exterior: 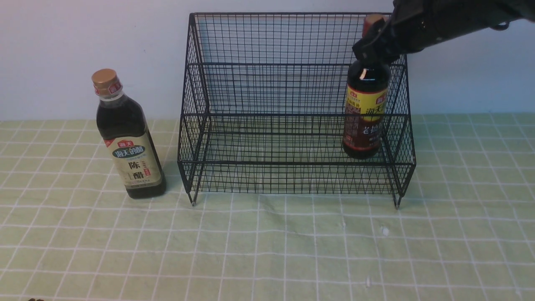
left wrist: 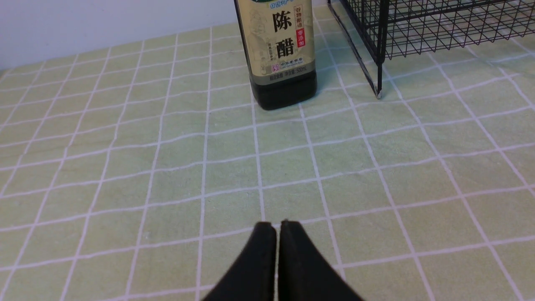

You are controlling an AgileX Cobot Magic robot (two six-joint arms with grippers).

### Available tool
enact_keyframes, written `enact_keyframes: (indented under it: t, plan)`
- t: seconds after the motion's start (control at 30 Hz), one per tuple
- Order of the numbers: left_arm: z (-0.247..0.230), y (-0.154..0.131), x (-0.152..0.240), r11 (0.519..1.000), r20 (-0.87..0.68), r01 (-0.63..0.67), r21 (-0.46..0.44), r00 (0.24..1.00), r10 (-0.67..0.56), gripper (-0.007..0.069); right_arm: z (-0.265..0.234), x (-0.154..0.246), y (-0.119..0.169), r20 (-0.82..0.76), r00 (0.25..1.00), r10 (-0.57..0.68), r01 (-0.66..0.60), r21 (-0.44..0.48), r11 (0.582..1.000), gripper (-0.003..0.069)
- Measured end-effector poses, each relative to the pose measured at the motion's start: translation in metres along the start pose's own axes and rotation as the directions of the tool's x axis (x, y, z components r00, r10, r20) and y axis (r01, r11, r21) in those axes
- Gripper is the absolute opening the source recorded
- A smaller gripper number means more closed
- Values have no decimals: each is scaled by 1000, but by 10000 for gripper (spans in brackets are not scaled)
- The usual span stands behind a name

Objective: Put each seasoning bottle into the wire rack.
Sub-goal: Use the right arm to put the condiment bottle back on the shelf, then use the left arm to grab the condiment bottle closest to it

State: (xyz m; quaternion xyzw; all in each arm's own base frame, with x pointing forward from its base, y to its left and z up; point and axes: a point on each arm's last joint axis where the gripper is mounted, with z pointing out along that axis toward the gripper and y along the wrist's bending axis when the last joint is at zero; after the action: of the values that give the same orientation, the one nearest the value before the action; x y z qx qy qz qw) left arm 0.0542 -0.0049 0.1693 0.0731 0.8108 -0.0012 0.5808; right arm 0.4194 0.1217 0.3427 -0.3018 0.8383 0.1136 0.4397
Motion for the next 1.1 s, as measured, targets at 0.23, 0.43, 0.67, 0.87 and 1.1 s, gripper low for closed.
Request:
enact_keyframes:
  t: [0.23, 0.43, 0.67, 0.87, 1.1]
  plan:
    - [0, 0, 0, 1000, 0, 0, 0, 1000, 0, -6, -5, -8, -2, 49, 998, 25, -27, 24, 999, 334]
    - [0, 0, 0, 1000, 0, 0, 0, 1000, 0, -6, -13, -13, 0, 69, 997, 28, -30, 23, 999, 368]
    - [0, 0, 0, 1000, 0, 0, 0, 1000, 0, -6, -33, -23, 2, 102, 995, 7, -11, 42, 999, 369]
    - [0, 0, 0, 1000, 0, 0, 0, 1000, 0, -6, -92, -44, 11, 199, 980, -11, -12, 112, 994, 365]
    - [0, 0, 0, 1000, 0, 0, 0, 1000, 0, -6, -174, -47, 29, 206, 963, 176, -209, 151, 966, 195]
